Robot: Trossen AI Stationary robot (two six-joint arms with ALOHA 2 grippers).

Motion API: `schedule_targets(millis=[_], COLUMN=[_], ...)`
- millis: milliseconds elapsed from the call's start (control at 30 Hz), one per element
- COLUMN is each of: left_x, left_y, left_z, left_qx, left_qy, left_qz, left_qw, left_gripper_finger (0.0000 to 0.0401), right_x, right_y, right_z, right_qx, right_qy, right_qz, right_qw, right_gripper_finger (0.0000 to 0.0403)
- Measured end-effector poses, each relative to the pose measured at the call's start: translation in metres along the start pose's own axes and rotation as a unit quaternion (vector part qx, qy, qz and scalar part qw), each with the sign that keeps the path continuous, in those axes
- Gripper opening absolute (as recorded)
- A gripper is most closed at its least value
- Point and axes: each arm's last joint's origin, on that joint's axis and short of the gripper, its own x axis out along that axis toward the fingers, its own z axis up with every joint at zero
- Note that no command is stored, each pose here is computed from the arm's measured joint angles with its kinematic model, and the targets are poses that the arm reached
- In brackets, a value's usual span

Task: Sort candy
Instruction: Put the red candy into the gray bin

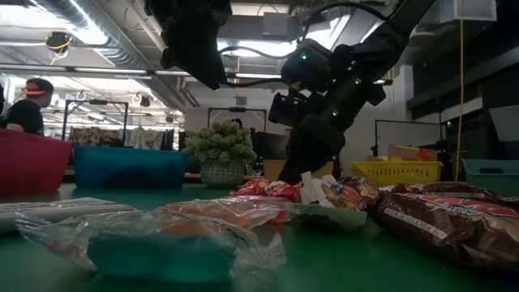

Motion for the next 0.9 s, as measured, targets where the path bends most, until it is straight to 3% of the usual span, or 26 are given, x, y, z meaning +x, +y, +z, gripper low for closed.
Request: schedule_targets(millis=[233,533,900], left_x=[0.0,0.0,0.0], left_y=[0.0,0.0,0.0], left_z=[0.0,0.0,0.0], left_qx=[0.0,0.0,-0.001], left_qy=[0.0,0.0,-0.002], left_qz=[0.0,0.0,-0.001], left_qw=[1.0,1.0,1.0], left_gripper_finger=[0.0118,0.0118,0.0118], right_x=[0.0,-0.004,-0.043], right_y=[0.0,0.001,0.006], right_z=[0.001,0.003,0.016], right_qx=[-0.001,-0.002,-0.007], right_qy=[-0.008,-0.011,-0.026], right_qz=[0.002,0.003,0.0], right_qw=[1.0,1.0,1.0], right_gripper_finger=[0.0009,0.0011,0.0003])
